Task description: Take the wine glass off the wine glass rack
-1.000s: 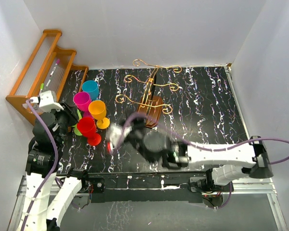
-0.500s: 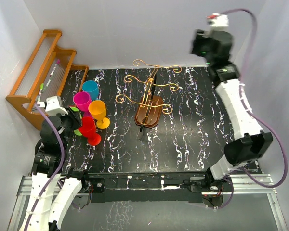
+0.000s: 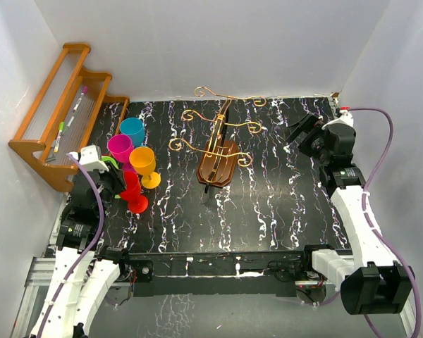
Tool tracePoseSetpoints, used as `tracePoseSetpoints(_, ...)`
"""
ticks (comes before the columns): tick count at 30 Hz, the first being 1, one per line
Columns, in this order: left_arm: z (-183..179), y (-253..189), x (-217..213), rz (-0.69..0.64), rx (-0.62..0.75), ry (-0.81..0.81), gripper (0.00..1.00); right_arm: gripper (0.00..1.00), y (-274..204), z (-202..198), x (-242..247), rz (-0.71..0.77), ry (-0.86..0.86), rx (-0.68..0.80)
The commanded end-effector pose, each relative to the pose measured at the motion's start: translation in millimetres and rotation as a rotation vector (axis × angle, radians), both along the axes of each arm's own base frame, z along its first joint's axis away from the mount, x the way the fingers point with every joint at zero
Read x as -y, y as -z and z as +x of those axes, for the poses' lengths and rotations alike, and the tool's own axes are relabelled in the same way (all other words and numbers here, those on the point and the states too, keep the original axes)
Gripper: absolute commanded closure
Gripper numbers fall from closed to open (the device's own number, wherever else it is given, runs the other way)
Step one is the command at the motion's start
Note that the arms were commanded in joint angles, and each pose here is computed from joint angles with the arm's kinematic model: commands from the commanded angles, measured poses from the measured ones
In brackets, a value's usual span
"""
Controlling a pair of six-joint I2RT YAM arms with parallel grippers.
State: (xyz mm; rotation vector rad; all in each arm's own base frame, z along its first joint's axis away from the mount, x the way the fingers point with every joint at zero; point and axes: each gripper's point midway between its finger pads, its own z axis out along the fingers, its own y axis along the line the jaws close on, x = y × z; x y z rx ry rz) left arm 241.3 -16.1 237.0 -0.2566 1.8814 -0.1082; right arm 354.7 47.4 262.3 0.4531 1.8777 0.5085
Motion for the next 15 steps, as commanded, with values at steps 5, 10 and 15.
tracePoseSetpoints(5,-0.1,-7.5,0.1,0.000,0.028,0.006,0.72,0.02,-37.1,-1.2,15.9,0.074,0.128,0.142)
tracePoseSetpoints(10,-1.1,-5.7,-0.4,0.001,0.020,0.003,0.72,0.02,-35.9,-1.1,13.0,0.056,0.102,0.148)
tracePoseSetpoints(15,-1.5,-6.3,0.0,-0.001,0.023,0.005,0.72,0.02,-28.9,2.7,8.5,0.055,0.075,0.118)
